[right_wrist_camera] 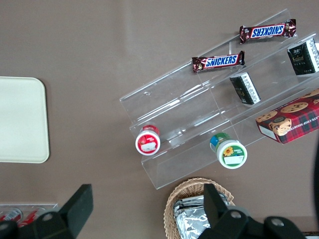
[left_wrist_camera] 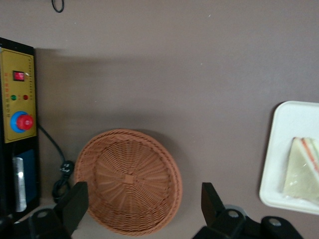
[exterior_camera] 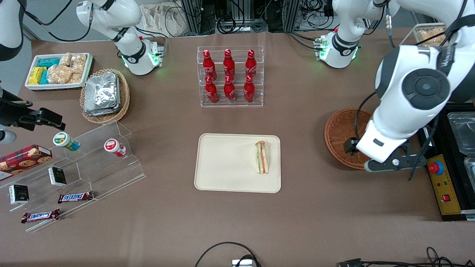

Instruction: Place sandwich from basket to tray

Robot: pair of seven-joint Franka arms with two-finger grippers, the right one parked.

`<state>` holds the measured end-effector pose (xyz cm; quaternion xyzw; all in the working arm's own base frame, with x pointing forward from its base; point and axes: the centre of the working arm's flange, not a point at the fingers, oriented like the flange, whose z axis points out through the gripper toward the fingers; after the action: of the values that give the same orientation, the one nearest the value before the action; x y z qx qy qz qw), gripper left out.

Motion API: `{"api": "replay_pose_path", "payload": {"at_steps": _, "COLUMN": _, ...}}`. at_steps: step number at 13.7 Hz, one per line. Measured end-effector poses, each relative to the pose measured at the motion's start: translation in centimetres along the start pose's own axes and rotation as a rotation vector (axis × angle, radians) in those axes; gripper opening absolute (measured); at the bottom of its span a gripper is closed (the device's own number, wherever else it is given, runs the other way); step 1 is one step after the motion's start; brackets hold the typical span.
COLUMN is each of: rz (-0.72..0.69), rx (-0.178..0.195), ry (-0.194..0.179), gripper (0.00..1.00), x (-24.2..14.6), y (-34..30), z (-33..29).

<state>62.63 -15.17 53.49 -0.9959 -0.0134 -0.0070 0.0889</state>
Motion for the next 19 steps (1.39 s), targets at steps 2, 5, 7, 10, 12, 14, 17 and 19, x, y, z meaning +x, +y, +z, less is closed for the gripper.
{"api": "replay_pose_path", "payload": {"at_steps": 2, "rz": 0.009, "rx": -0.004, "ry": 0.003, "gripper": 1.00, "x": -0.9, "y": -1.1, "z": -0.8}}
{"api": "replay_pose_path", "payload": {"at_steps": 5, "rz": 0.004, "rx": -0.009, "ry": -0.013, "gripper": 1.00, "x": -1.6, "y": -3.0, "z": -1.7}}
{"api": "replay_pose_path", "payload": {"at_steps": 7, "rz": 0.003, "rx": -0.028, "ry": -0.015, "gripper": 1.00, "x": -1.5, "y": -5.9, "z": -2.0}}
{"api": "replay_pose_path", "payload": {"at_steps": 10, "rz": 0.004, "rx": -0.060, "ry": -0.013, "gripper": 1.00, "x": -2.4, "y": -8.8, "z": -2.9}}
{"api": "replay_pose_path", "payload": {"at_steps": 12, "rz": 0.006, "rx": -0.107, "ry": -0.009, "gripper": 1.00, "x": -3.5, "y": -10.4, "z": -3.8}}
{"api": "replay_pose_path", "payload": {"at_steps": 14, "rz": 0.006, "rx": -0.162, "ry": 0.001, "gripper": 1.00, "x": -4.7, "y": -11.6, "z": -5.2}}
{"api": "replay_pose_path", "payload": {"at_steps": 17, "rz": 0.019, "rx": -0.179, "ry": 0.011, "gripper": 1.00, "x": -7.0, "y": -11.5, "z": -7.4}}
{"api": "replay_pose_path", "payload": {"at_steps": 19, "rz": 0.030, "rx": -0.174, "ry": 0.001, "gripper": 1.00, "x": -8.7, "y": -11.3, "z": -8.5}}
